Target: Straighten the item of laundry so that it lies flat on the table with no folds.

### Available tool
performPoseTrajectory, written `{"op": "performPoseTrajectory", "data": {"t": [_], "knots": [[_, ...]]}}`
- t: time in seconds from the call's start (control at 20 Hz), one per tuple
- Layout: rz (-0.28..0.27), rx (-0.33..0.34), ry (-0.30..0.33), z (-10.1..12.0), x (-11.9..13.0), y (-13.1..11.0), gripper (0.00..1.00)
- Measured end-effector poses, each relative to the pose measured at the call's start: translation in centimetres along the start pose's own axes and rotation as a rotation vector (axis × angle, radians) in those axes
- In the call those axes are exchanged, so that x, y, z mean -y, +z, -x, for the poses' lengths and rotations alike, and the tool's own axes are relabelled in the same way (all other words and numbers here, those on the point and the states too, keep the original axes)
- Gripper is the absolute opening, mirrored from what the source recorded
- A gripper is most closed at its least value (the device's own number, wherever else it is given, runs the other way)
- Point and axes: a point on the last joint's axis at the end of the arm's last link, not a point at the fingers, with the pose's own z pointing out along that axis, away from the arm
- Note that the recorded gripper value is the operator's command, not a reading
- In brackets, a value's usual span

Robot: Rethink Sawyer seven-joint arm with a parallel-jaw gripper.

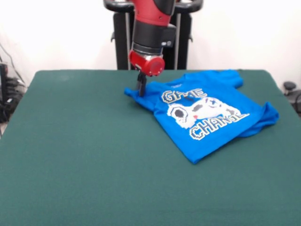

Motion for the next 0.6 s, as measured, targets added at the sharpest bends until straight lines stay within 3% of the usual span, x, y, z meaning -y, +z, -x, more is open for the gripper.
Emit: {"op": "performPoseTrajectory", "data": {"t": [0.3, 0.6], "knots": [[0.065, 0.1, -0.009, 0.7, -1.0, 0.0, 0.0], [0.111, 0.151, -0.011, 1.0, -1.2, 0.8, 0.0]]}}
